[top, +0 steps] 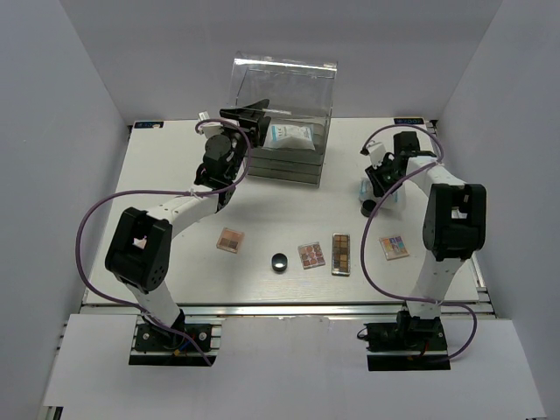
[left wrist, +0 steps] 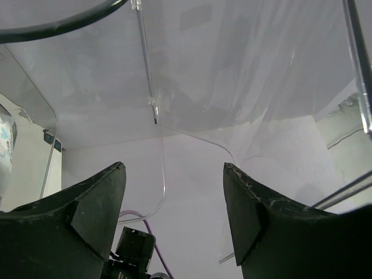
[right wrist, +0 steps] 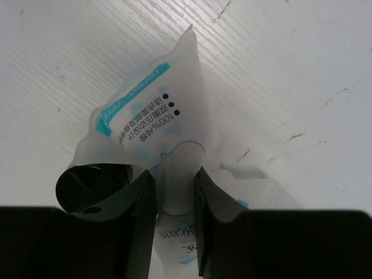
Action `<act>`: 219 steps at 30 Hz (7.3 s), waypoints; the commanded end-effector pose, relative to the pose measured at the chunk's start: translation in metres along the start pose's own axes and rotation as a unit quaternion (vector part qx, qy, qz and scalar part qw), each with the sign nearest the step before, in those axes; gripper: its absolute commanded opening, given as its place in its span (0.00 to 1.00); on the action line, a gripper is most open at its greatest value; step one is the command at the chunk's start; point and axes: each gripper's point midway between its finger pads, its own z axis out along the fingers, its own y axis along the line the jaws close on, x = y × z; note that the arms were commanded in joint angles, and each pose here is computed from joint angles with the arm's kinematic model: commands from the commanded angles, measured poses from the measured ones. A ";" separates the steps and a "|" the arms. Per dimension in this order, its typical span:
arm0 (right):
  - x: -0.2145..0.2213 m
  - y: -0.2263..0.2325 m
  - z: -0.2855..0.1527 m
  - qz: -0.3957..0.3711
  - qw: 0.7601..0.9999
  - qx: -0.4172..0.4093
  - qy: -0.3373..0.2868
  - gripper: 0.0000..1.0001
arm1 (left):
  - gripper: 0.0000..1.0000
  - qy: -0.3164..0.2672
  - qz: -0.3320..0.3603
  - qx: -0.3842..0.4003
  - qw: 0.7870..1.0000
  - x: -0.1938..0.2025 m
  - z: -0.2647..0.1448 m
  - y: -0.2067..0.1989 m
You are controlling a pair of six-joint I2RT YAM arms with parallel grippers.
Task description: Organize the makeup
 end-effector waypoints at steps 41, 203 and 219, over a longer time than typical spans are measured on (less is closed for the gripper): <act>-0.253 0.213 -0.143 -0.364 0.817 0.022 -0.447 0.00 | 0.77 -0.006 0.000 0.017 1.000 -0.005 -0.002 -0.075; -0.098 0.100 -0.087 0.075 0.967 -0.116 -0.215 0.84 | 0.01 0.127 0.045 -0.175 0.975 0.033 -0.107 0.185; -0.020 0.056 -0.035 0.135 0.990 0.015 -0.031 0.90 | 0.84 0.158 0.108 -0.211 0.958 0.035 -0.114 0.173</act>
